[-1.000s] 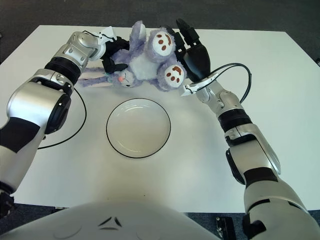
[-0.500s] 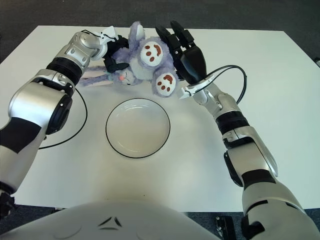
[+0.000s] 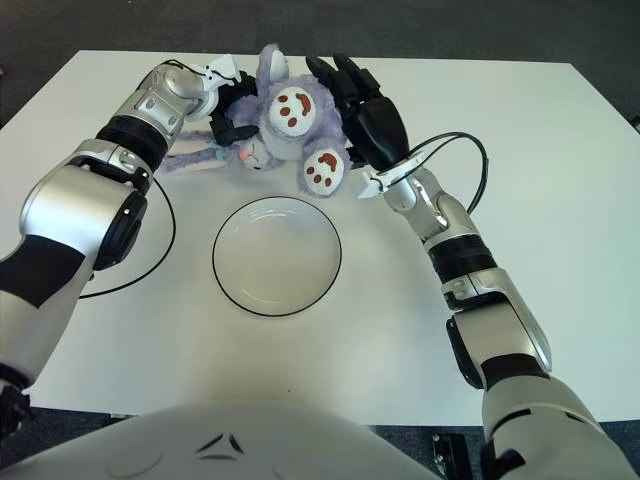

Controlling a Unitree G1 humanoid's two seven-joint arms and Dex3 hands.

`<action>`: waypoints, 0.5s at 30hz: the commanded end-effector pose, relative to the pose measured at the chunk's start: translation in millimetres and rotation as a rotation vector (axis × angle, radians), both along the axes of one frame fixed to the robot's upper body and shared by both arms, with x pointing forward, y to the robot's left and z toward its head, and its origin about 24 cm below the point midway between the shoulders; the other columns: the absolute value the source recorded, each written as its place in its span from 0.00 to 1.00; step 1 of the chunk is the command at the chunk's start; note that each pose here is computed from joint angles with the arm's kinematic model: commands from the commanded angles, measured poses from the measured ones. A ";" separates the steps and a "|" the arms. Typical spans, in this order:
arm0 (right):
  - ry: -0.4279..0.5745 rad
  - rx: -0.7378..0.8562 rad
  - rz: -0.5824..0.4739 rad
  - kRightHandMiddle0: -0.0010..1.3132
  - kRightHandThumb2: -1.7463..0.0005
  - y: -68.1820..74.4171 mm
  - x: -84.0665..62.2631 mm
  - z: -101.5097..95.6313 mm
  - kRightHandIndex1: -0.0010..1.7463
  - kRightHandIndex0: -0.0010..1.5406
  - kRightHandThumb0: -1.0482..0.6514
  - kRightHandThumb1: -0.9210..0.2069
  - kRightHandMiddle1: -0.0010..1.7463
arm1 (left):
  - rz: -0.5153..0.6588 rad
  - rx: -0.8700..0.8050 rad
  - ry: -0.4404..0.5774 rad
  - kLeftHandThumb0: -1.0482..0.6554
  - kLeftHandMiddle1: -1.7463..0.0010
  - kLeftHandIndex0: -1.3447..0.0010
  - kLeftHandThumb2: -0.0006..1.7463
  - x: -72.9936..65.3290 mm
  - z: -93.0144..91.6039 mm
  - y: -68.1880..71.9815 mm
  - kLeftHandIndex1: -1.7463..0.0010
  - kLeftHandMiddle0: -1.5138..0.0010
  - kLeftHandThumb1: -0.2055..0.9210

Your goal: Put the doll into the plate.

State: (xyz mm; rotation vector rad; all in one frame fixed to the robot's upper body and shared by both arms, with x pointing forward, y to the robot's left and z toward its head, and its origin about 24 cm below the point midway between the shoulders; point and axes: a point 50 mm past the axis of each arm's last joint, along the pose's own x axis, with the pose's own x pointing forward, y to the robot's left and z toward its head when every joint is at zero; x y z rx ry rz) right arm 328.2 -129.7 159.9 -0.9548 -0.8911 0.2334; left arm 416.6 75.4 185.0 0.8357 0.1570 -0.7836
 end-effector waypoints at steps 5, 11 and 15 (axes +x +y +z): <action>0.020 0.038 0.033 0.00 0.58 6.4 -1.7 6.3 0.01 0.10 0.18 0.43 0.21 | -0.006 -0.013 -0.009 0.62 0.00 0.50 1.00 -0.6 1.2 -6.3 0.01 0.41 0.13; 0.044 0.057 0.032 0.00 0.56 6.8 -1.5 5.7 0.02 0.13 0.19 0.47 0.27 | -0.007 -0.008 -0.030 0.62 0.00 0.50 1.00 -0.7 0.5 -7.7 0.00 0.41 0.13; 0.049 0.071 0.037 0.00 0.54 9.2 -1.0 6.1 0.03 0.15 0.20 0.49 0.31 | -0.007 -0.010 -0.032 0.62 0.00 0.51 1.00 -0.8 -0.5 -7.8 0.00 0.41 0.13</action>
